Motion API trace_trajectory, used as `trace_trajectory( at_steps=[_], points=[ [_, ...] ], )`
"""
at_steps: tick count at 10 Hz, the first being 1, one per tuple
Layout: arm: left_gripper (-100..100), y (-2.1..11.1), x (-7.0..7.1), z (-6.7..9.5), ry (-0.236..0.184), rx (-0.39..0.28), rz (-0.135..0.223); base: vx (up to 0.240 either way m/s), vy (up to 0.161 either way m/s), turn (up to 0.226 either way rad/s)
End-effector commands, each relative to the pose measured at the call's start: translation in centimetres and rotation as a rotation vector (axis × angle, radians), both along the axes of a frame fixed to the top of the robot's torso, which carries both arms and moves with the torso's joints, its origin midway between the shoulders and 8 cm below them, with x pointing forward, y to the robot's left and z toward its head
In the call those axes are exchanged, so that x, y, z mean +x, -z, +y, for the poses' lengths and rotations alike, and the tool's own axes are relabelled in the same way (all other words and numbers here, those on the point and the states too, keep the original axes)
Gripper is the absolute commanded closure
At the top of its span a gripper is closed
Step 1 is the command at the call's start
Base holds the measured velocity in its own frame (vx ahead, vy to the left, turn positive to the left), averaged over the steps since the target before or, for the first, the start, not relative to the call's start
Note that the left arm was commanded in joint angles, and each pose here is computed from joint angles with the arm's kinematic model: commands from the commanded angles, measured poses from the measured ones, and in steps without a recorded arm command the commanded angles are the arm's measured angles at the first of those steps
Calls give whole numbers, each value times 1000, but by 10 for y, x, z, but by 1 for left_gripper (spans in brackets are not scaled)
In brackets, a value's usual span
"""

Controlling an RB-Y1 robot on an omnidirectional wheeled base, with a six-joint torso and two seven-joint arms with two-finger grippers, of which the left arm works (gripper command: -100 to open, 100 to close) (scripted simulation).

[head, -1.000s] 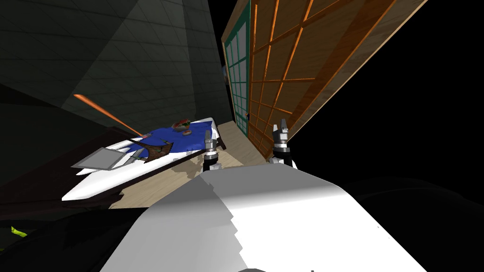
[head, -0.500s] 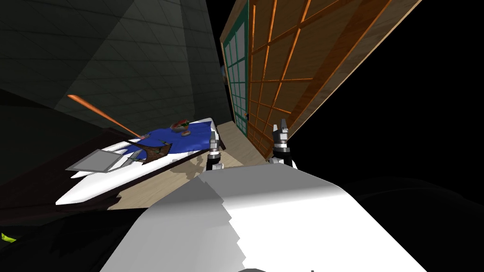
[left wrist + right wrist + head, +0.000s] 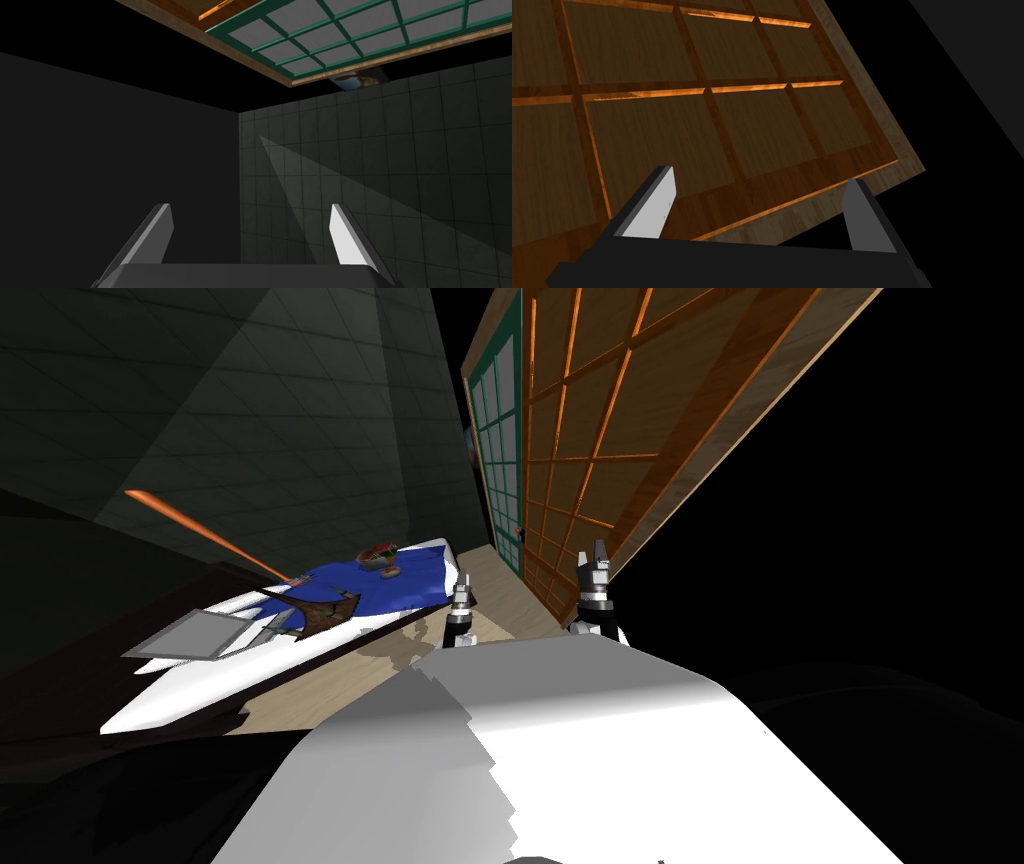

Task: Push the door open

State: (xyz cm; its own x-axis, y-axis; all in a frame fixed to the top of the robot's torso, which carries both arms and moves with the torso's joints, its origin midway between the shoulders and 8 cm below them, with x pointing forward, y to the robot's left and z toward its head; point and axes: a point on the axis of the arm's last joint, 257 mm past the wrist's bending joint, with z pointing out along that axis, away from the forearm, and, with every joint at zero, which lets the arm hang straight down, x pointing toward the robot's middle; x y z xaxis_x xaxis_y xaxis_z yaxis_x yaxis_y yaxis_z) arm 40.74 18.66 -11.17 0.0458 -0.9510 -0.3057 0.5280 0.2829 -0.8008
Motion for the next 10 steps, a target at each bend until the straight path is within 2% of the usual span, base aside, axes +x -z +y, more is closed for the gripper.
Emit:
trace_trajectory(
  at_steps=[1,10],
  points=[
    [-100,9,2,-8,3,28,9,7,6,-29],
    [-100,56,13,-48,26,189,55,15,9,-31]
  ],
)
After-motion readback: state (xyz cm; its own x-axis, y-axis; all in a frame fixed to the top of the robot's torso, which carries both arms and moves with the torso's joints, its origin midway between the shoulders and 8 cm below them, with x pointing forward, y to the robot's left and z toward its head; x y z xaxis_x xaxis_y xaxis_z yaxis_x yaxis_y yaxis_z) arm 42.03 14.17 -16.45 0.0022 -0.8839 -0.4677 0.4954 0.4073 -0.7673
